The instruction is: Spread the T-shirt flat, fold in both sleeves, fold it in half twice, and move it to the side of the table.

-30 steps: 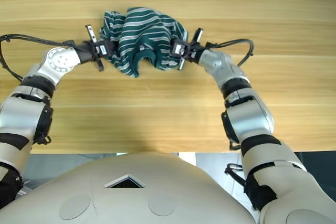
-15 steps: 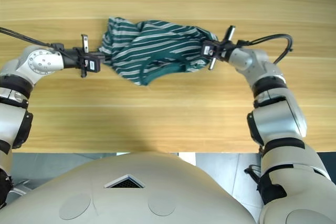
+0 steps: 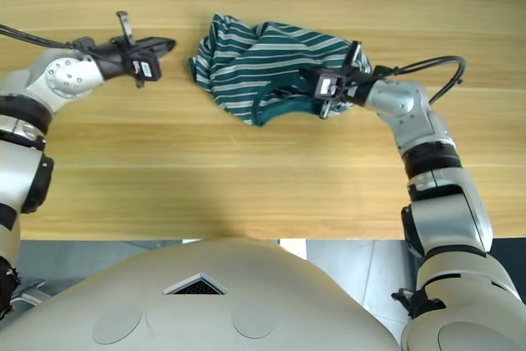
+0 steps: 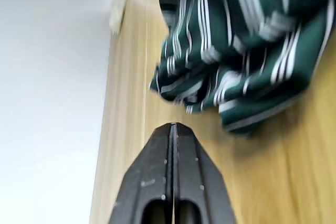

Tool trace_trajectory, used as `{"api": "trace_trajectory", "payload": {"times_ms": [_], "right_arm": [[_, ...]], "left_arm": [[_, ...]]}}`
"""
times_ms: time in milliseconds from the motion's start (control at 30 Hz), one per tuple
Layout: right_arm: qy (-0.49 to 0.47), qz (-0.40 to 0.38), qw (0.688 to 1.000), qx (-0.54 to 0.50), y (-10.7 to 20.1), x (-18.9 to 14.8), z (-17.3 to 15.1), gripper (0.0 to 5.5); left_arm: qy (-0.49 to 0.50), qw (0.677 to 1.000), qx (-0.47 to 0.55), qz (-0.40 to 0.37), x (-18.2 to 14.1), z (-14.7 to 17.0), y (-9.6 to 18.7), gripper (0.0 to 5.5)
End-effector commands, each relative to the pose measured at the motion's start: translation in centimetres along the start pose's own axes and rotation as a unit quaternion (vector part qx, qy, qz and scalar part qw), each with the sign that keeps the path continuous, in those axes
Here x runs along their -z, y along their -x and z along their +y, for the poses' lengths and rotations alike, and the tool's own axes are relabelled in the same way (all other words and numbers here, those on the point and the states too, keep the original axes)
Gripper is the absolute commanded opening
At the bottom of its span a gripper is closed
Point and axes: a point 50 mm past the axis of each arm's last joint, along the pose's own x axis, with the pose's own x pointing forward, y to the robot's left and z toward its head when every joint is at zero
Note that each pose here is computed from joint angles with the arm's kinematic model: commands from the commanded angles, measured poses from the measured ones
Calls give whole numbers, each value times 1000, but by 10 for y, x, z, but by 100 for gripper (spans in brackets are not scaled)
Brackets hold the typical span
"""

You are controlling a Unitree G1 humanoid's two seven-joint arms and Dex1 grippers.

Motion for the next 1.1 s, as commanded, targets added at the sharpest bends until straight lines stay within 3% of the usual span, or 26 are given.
{"api": "trace_trajectory", "payload": {"times_ms": [33,200,333,567,867,1000,1100], "right_arm": [[-4,-7,1000,-3,1,-6,-1,4],[-5,0,1000,8,7,-6,-3,4],[-2,3,1000,22,15,-7,-6,4],[-5,22,999,38,30,-4,-8,4],[-22,161,986,24,67,38,1,4],[-32,193,981,11,68,49,9,4],[-33,196,980,-11,57,50,18,4]], "left_arm": [[54,991,64,-102,-23,-14,-7,0],[102,967,159,-172,-45,-26,-26,0],[100,963,197,-157,-46,-34,-37,0],[86,973,185,-108,-41,-35,-57,0],[87,977,150,-124,-47,-29,-67,0],[97,965,185,-162,-52,-36,-61,0],[94,968,179,-148,-49,-32,-59,0]]}}
